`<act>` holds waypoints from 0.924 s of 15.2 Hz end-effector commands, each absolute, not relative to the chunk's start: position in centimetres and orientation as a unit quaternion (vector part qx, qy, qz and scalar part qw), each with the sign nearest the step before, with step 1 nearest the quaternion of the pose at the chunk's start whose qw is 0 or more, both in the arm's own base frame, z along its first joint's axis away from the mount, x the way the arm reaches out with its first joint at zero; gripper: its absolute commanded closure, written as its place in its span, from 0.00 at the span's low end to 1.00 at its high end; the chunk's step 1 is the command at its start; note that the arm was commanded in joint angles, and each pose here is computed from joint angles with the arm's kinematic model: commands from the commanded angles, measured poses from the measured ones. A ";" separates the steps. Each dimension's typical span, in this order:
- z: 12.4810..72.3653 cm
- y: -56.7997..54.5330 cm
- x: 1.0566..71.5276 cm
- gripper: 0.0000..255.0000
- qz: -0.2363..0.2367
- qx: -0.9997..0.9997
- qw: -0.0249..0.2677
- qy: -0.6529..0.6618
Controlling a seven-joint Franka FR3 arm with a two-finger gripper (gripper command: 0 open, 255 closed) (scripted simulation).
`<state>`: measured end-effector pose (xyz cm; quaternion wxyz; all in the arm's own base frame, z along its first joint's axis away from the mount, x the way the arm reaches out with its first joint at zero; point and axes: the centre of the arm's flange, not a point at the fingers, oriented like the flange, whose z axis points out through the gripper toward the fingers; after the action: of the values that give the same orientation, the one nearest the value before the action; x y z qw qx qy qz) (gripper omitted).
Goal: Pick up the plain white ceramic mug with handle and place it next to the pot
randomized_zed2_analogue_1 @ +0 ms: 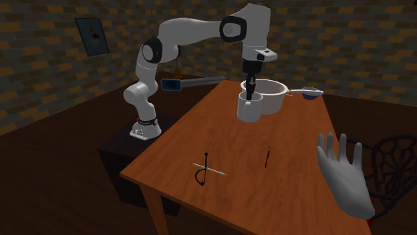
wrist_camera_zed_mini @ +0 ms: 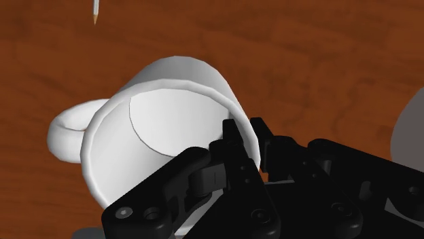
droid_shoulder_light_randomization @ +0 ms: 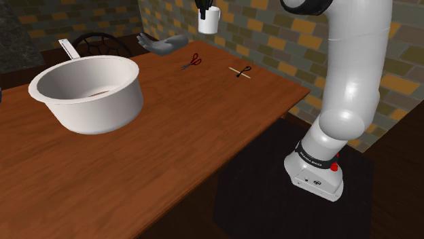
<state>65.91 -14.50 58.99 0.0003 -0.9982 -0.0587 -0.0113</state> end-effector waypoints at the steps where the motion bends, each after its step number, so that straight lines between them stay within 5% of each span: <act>1: 60.0 -14.5 65.8 1.00 -0.011 -0.998 0.000 -0.059; 14: 62.8 -5.6 63.1 1.00 -0.011 -0.998 0.000 -0.059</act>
<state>63.71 -6.79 63.26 0.0006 -0.9982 -0.0590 -0.0113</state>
